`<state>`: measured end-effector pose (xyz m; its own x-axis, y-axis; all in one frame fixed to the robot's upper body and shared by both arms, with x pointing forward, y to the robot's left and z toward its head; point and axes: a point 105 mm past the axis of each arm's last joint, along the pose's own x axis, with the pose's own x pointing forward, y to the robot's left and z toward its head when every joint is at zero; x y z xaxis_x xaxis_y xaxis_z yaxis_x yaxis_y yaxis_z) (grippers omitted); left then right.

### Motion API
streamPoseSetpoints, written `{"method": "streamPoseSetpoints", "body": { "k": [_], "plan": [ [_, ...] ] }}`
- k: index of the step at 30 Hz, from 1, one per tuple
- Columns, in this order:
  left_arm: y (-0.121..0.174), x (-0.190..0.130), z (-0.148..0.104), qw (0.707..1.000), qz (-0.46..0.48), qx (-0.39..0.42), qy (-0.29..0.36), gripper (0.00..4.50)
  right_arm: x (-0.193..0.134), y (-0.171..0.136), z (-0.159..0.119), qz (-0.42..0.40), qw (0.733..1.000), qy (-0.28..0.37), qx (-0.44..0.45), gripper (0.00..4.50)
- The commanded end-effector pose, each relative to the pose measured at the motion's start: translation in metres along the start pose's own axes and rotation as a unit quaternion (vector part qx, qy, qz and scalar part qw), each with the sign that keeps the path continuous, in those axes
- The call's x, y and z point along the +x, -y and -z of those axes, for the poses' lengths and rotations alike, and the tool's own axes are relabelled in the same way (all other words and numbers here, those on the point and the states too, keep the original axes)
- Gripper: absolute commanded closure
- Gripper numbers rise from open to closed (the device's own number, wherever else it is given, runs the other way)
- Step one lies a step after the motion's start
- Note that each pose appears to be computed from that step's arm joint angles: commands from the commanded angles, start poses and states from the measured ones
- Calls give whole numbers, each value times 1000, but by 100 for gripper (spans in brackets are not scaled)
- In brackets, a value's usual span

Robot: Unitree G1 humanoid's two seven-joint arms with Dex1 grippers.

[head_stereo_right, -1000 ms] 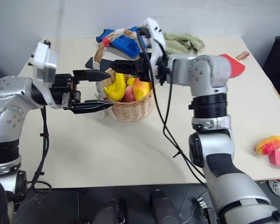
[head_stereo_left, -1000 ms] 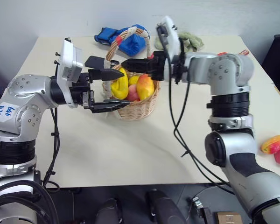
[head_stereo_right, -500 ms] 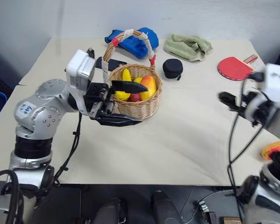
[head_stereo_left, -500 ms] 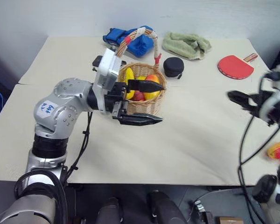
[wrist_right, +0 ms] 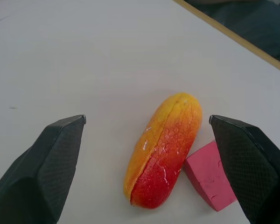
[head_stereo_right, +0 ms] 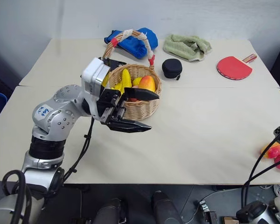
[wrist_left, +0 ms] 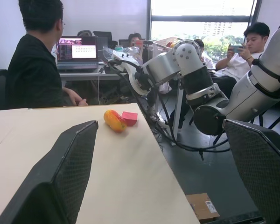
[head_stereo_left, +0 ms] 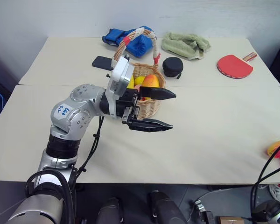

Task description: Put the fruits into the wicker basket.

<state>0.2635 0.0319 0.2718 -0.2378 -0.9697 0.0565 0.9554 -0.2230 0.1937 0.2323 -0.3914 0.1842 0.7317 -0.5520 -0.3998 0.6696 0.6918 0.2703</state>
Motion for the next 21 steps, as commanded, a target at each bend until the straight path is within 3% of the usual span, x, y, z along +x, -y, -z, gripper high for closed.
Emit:
{"method": "streamPoseSetpoints", "body": {
  "k": [1,9,13,21],
  "plan": [
    [2,4,-9,1000,9,22,7,0,4,8,-4,22,1000,-12,16,7],
    [3,0,-13,1000,-3,27,-2,0,19,31,15,86,993,-73,15,7],
    [4,-2,-14,1000,-10,27,-5,0,29,17,30,44,992,-108,50,7],
    [5,-4,-16,999,-19,29,-11,0,41,17,39,22,990,-136,30,7]
  ]
}}
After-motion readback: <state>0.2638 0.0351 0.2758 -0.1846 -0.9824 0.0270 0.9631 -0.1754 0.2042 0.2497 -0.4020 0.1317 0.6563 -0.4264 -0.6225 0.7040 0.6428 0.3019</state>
